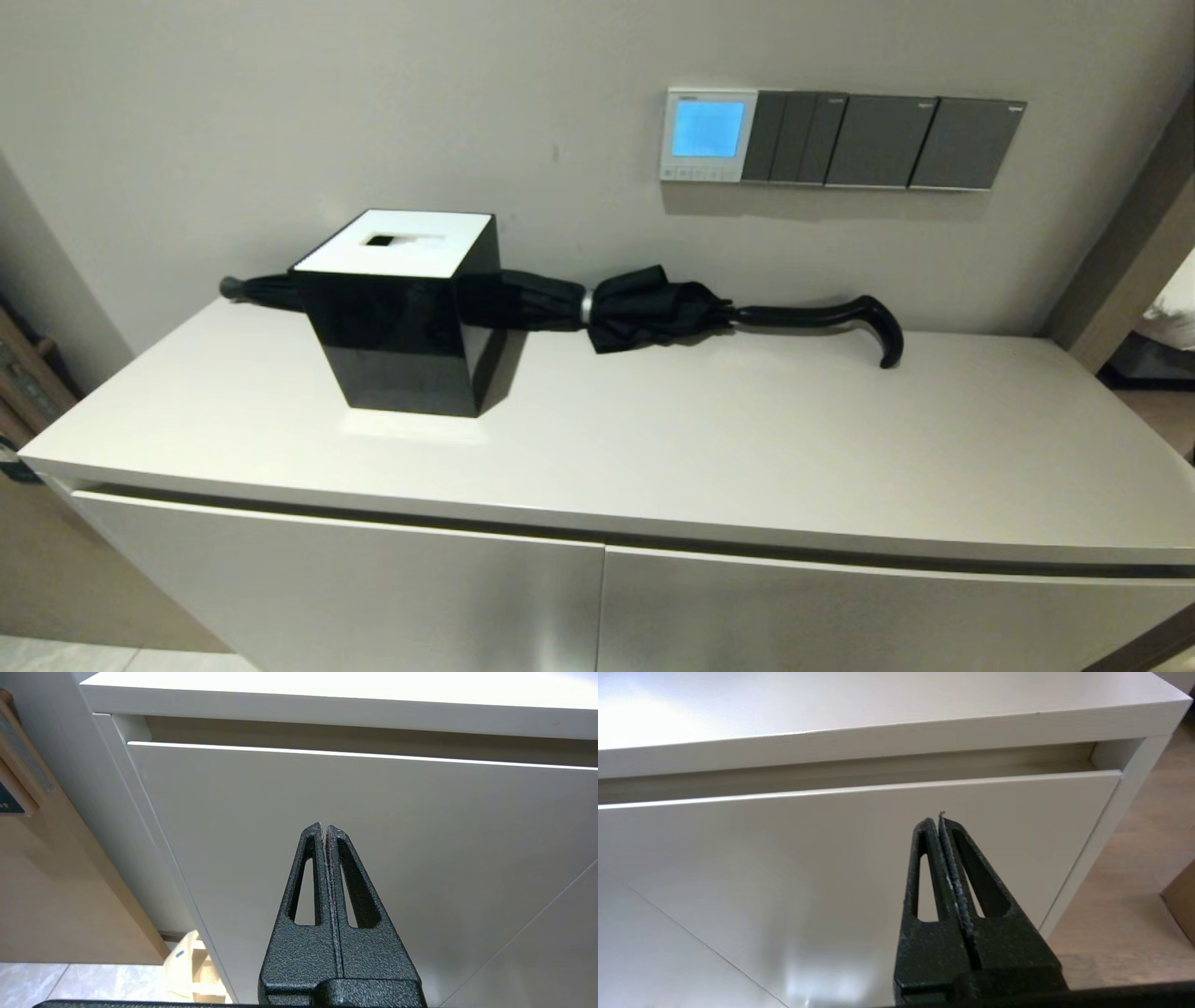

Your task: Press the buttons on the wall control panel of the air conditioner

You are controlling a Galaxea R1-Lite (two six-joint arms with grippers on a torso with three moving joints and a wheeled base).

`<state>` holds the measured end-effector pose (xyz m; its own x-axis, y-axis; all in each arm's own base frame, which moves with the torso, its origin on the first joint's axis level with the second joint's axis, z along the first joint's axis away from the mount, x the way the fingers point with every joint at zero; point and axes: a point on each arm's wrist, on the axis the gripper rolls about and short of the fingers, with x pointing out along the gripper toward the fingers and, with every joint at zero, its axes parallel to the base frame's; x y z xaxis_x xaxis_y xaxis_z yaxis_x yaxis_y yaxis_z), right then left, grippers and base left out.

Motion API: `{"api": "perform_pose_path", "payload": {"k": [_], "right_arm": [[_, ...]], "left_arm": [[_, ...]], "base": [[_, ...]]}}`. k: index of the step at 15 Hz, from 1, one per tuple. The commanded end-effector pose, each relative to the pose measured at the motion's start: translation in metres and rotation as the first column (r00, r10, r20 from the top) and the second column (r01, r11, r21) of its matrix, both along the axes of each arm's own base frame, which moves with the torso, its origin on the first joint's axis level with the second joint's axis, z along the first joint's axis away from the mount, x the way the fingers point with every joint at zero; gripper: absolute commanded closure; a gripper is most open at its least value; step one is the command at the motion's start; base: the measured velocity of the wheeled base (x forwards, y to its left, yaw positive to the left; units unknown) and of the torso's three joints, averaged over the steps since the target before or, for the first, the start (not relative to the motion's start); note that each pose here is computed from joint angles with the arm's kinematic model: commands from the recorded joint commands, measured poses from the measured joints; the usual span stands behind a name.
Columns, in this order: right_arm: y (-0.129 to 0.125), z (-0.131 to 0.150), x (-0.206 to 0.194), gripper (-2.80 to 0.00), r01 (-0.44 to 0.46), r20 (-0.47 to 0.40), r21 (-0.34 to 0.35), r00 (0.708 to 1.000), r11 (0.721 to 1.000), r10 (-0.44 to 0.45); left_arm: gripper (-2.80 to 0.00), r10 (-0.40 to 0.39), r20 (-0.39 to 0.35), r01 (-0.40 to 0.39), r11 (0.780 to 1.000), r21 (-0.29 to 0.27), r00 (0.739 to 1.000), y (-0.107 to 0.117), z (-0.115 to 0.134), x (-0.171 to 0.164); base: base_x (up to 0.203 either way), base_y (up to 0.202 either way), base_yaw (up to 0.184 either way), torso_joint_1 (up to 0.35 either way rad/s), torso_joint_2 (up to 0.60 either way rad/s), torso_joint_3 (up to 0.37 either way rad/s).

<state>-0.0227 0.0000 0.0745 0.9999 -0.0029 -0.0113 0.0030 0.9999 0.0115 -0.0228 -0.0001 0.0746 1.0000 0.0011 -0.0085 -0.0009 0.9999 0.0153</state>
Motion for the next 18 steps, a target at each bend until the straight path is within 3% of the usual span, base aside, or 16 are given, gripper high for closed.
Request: {"api": "perform_pose_path", "payload": {"k": [1,18], "right_arm": [[0.0,-0.0007,0.0005,0.0,0.0,-0.006,0.001,1.0,1.0,0.0],[0.0,-0.0007,0.0005,0.0,0.003,-0.006,0.011,1.0,1.0,-0.003]], "left_arm": [[0.0,0.0,-0.002,0.0,1.0,0.0,1.0,0.0,0.0,0.0001],[0.0,0.0,-0.002,0.0,1.0,0.0,1.0,0.0,0.0,0.0001]], "base": [[0.0,0.0,0.0,0.0,0.0,0.0],[0.0,0.0,0.0,0.0,0.0,0.0]]}}
